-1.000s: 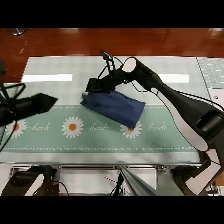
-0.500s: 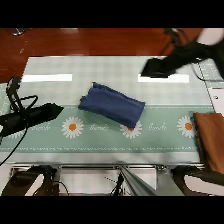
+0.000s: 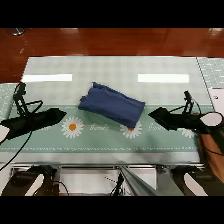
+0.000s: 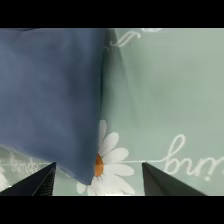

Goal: Fold the shirts.

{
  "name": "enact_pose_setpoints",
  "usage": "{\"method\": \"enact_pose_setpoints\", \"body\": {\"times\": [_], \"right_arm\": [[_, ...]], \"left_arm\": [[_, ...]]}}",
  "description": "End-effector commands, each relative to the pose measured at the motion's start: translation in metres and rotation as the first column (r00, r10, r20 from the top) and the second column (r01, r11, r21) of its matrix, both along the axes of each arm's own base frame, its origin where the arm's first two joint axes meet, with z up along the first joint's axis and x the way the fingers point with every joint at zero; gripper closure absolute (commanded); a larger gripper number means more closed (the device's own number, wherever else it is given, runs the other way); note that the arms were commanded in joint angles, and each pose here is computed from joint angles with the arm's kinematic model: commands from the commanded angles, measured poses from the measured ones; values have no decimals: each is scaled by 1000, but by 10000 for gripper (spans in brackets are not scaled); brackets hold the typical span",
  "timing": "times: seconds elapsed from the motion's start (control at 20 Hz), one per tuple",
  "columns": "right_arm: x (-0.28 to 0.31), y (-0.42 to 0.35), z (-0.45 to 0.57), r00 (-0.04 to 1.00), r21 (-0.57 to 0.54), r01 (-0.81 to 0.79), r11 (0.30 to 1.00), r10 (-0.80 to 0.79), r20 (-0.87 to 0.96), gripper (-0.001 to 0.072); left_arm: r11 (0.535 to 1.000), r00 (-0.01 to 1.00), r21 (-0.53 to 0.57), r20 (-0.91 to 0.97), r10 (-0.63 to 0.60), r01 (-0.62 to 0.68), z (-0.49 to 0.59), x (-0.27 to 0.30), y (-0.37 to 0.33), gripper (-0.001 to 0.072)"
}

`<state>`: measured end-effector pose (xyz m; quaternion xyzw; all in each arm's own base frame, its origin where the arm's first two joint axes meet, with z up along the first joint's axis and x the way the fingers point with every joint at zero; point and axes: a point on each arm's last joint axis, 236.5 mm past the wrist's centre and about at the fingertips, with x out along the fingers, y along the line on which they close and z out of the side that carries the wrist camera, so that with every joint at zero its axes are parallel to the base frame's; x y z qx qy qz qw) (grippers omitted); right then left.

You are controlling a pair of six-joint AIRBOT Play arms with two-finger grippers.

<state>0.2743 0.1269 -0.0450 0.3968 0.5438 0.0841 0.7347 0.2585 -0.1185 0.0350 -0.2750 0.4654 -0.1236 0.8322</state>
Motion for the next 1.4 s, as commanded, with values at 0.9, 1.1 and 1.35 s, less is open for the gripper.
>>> {"method": "enact_pose_setpoints", "body": {"times": [0.9,1.1,1.35], "right_arm": [[118,122,190,739,-89,-573,814,561,374,682],[139,51,261,757,-434,-420,797,572,318,682],[132,-62,310,885,-469,-199,860,364,291,682]], "left_arm": [[1000,1000,-14,-12,0,0,-3,-2,-2,684],[1000,1000,-15,-12,0,0,-3,-2,-2,684],[1000,1000,-15,-12,0,0,-3,-2,-2,684]]}}
